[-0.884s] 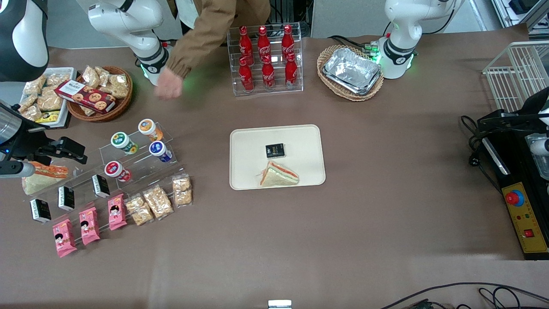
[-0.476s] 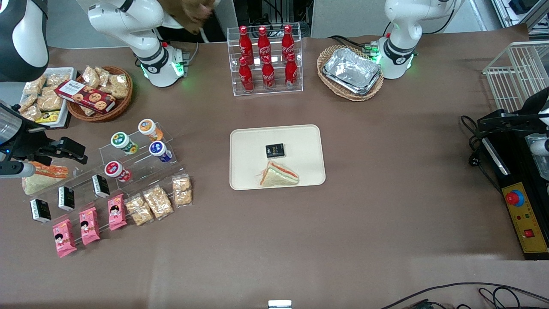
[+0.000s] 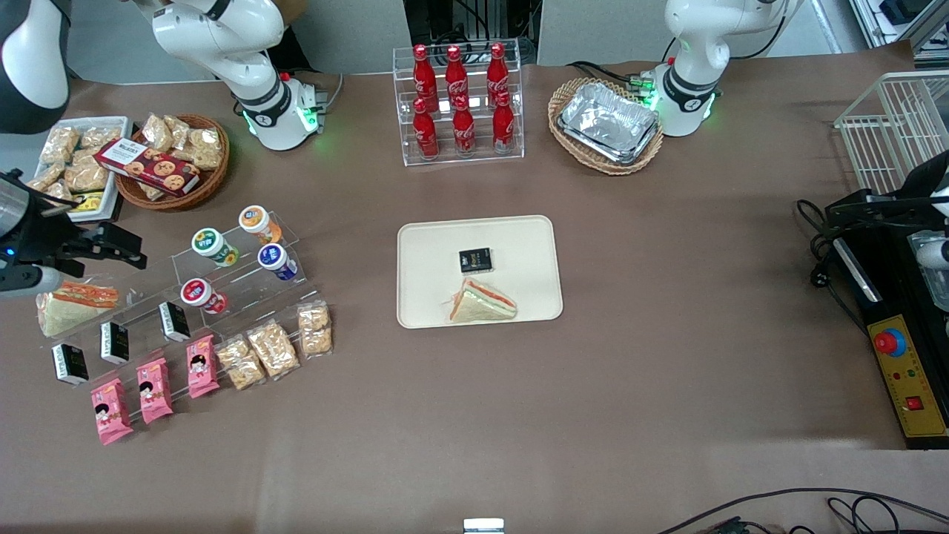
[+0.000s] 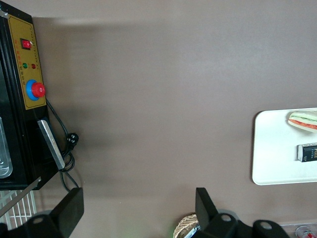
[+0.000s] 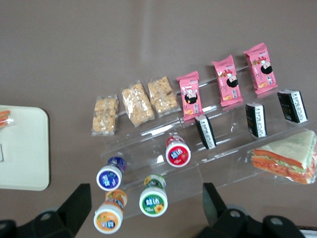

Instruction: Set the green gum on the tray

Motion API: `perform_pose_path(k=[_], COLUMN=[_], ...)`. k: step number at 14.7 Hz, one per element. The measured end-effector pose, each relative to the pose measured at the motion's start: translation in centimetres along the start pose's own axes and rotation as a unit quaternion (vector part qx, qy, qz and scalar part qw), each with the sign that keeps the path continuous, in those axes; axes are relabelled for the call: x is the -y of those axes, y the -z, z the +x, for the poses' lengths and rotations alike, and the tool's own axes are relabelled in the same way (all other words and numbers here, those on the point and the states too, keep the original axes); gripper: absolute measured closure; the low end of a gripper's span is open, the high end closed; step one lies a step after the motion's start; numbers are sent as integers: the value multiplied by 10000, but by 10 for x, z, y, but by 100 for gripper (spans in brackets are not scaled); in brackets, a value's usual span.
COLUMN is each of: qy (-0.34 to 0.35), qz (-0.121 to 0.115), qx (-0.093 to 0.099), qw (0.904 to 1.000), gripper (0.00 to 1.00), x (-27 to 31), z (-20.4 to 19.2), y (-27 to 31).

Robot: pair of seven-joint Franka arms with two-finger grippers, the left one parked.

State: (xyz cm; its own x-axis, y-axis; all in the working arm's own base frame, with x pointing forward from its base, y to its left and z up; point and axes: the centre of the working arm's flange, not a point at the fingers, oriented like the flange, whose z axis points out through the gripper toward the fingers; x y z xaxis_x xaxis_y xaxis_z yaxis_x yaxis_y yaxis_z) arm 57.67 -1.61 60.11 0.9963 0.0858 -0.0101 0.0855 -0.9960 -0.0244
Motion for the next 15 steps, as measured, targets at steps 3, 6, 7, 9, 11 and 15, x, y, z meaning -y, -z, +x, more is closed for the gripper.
perform_pose_path(k=[3, 6, 7, 9, 11, 15], qy=[32, 32, 35, 40, 54, 90], qz=[41, 111, 132, 162, 160, 123], qx=[85, 205, 257, 274, 218, 180], qw=[10000, 9997, 9996, 9995, 9996, 9997], gripper=[0, 0, 0, 0, 0, 0], x=[-3, -3, -3, -4, -3, -1], z=[-15, -38, -47, -62, -73, -89], y=[5, -2, -6, -17, -36, -81])
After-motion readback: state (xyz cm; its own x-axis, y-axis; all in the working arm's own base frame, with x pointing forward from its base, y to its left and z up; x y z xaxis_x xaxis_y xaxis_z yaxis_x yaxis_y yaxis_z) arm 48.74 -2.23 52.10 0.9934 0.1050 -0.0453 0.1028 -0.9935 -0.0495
